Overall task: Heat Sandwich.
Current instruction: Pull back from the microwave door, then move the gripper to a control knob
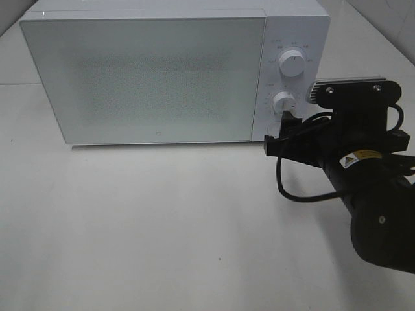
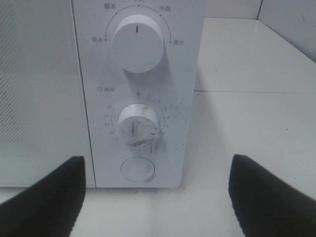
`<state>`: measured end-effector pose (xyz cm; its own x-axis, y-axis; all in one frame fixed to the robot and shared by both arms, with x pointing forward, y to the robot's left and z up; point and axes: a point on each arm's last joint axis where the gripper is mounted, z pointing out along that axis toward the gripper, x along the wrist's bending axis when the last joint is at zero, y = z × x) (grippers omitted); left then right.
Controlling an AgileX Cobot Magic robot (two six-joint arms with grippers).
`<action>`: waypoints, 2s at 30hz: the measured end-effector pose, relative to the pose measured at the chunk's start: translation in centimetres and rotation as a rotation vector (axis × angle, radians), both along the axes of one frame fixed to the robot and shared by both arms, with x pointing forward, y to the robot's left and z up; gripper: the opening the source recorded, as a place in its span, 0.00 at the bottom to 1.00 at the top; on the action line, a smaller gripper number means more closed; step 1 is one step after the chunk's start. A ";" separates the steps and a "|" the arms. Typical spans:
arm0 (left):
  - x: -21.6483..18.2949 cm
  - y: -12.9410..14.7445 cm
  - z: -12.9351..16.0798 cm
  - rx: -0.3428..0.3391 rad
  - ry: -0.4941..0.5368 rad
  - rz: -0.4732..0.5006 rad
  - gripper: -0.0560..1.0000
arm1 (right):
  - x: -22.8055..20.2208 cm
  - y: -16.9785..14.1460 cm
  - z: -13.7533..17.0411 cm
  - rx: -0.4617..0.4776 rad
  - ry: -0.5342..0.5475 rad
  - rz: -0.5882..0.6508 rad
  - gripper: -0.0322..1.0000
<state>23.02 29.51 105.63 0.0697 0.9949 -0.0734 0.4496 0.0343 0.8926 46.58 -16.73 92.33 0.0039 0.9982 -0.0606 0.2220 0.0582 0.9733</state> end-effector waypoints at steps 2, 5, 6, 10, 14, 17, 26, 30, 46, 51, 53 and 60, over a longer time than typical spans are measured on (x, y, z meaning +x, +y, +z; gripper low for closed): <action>0.0 0.0 0.0 0.000 0.000 0.000 0.99 | 0.9 -0.2 -0.4 -0.003 0.003 -0.030 0.78; 0.0 0.0 0.0 0.000 0.000 0.000 0.99 | 1.5 -0.2 -0.7 -0.007 0.007 -0.034 0.78; 0.0 0.0 0.0 0.000 0.000 0.000 0.99 | 2.1 0.0 -0.9 -0.007 0.006 -0.028 0.78; 0.0 0.0 0.0 0.000 0.000 0.000 0.99 | 3.0 0.2 -1.3 -0.016 0.006 -0.017 0.78; 0.0 0.0 0.0 0.000 0.000 0.000 0.99 | 4.3 0.4 -1.8 -0.026 0.018 0.004 0.78; 0.0 0.0 0.0 0.000 0.000 0.000 0.99 | 5.2 0.6 -2.2 -0.011 0.029 0.009 0.78; 0.0 0.0 0.0 0.000 0.000 0.000 0.99 | 7.8 0.3 -3.5 0.010 0.056 -0.002 0.78; 0.0 0.0 0.0 0.000 0.000 0.000 0.99 | 8.7 0.4 -3.6 0.009 0.057 0.011 0.78; 0.0 0.0 0.0 0.000 0.000 0.000 0.99 | 9.3 0.8 -4.3 0.023 0.078 0.012 0.77; 0.0 0.0 0.0 0.000 0.000 0.000 0.99 | 9.3 0.8 -4.2 0.026 0.080 0.010 0.77; 0.0 0.0 0.0 0.000 0.000 0.000 0.99 | 9.3 0.8 -4.1 0.029 0.080 0.011 0.77; 0.0 0.0 0.0 0.000 0.000 0.000 0.99 | 9.3 0.8 -3.5 0.036 0.068 0.013 0.76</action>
<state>23.02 29.51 105.63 0.0697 0.9949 -0.0734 0.4496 0.0343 0.8926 55.87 -15.91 88.83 -0.0115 0.9996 -0.0239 0.2869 0.0262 0.9576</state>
